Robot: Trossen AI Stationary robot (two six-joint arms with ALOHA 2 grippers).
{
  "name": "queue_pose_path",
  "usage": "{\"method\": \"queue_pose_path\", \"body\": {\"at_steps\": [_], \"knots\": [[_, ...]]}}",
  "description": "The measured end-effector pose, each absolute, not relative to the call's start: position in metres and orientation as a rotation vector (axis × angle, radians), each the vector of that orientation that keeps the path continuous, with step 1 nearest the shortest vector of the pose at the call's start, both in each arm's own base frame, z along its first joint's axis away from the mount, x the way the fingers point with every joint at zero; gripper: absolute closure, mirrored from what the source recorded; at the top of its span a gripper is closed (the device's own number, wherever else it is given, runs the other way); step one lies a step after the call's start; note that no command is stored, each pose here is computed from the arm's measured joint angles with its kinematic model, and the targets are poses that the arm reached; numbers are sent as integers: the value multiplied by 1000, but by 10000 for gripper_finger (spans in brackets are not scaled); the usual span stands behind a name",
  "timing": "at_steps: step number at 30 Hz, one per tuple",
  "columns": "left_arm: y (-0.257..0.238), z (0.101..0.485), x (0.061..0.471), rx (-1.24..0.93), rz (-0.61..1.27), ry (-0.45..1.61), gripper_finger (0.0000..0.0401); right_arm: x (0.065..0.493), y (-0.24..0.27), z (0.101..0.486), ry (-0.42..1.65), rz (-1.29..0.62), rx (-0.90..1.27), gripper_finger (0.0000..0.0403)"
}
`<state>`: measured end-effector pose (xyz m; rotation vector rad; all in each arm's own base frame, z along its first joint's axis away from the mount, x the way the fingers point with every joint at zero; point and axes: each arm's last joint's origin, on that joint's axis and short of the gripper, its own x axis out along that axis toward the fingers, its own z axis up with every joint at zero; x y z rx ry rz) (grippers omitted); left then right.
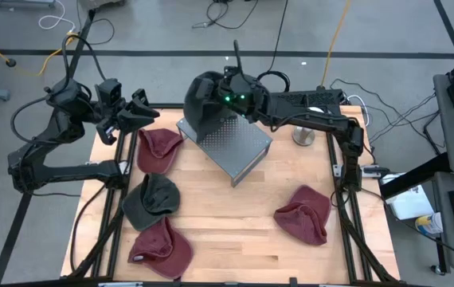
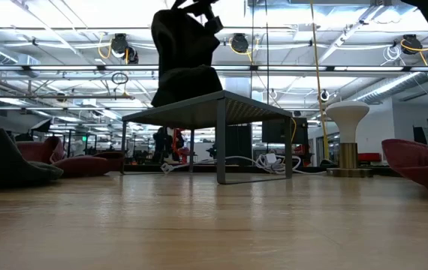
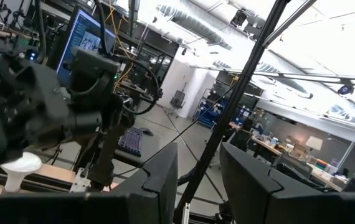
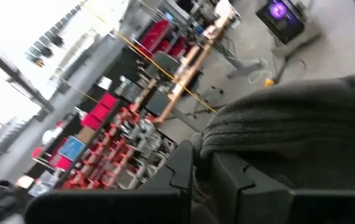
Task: Pick & Place hat
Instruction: Stack the bottom black cap on the black cap on the shelf
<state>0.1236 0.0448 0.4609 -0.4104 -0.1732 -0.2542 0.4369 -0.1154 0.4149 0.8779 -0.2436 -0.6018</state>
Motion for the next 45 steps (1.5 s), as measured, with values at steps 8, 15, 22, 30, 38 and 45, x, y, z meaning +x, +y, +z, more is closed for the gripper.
{"method": "queue_pose_path", "body": {"at_steps": [8,15,22,30,38,45], "knots": [[45,460,124,-405,-252,-169,277,443,-115,401,-287,-572,885,385],[45,460,124,-405,-252,-169,277,440,-136,395,-456,-453,800,385],[45,460,124,-405,-252,-169,277,436,-155,360,-431,-411,839,385],[45,460,124,-395,-249,-171,277,437,-152,346,-448,-338,887,385],[48,458,131,-406,-250,-152,277,442,-143,337,-354,-360,953,385],[47,456,138,-427,-279,-128,277,444,-132,340,-378,-404,941,385]]}}
